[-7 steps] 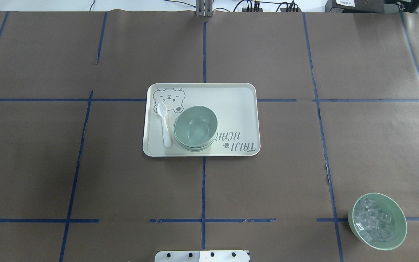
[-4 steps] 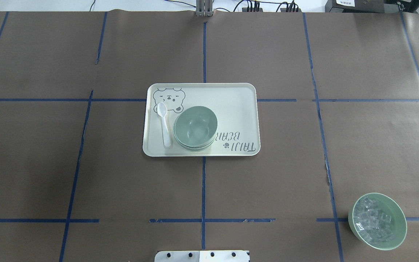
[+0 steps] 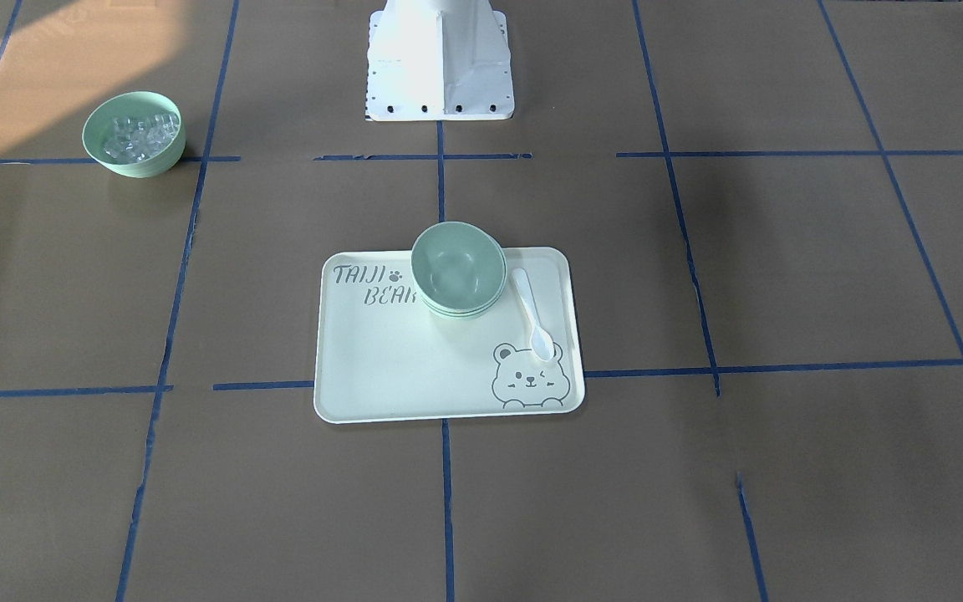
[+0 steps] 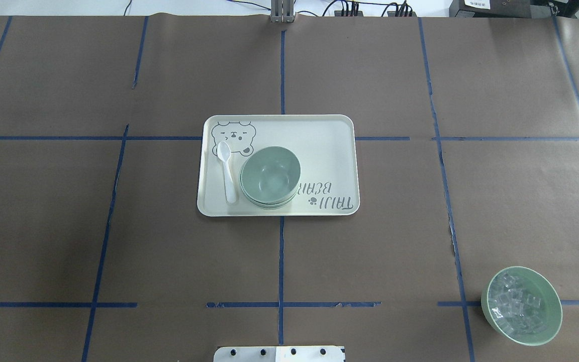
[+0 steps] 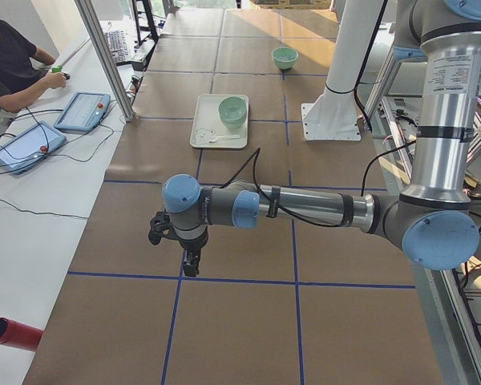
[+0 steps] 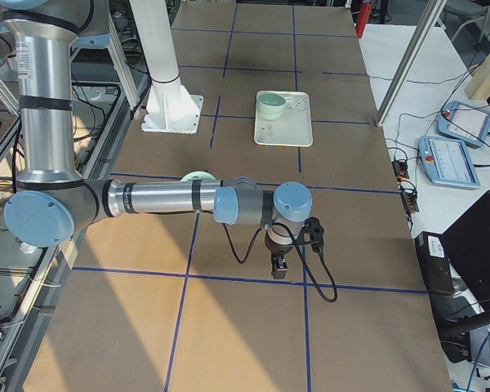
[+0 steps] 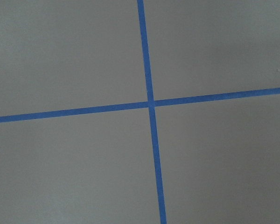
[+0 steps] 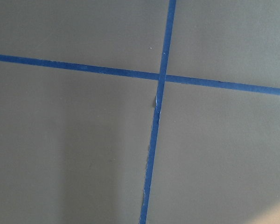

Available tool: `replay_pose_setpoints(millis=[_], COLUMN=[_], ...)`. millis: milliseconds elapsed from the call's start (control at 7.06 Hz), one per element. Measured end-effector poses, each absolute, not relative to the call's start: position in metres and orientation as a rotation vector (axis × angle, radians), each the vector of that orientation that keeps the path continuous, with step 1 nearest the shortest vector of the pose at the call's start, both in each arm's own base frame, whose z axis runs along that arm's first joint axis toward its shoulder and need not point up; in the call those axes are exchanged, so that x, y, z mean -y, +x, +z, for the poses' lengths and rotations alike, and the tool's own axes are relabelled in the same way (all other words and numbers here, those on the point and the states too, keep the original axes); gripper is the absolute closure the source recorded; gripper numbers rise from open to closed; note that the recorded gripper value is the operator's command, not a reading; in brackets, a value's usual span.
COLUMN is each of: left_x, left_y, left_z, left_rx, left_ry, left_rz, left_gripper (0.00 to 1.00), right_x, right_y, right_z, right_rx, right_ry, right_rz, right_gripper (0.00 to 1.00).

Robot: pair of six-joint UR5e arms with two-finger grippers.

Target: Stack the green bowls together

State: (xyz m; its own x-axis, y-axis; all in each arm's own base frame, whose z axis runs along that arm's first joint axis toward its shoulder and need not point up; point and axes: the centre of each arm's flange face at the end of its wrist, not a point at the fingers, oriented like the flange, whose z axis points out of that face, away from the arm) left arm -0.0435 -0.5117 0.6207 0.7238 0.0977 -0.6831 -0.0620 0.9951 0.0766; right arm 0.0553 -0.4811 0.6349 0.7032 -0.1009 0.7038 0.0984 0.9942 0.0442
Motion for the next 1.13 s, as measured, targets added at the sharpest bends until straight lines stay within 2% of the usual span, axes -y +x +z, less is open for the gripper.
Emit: replay_pose_setpoints(millis=[1133], left_x=[0.512], left_y=[-0.045], left_z=[0.617], left_rx=[-0.757], left_ry=[0.053], left_rz=[0.087], left_gripper=[0.0], right_x=[0.477], right_y=[0.073], right_z=[0.659], right_rx=[0.844], right_ry=[0.049], right_rz=[0.033], right_gripper=[0.0])
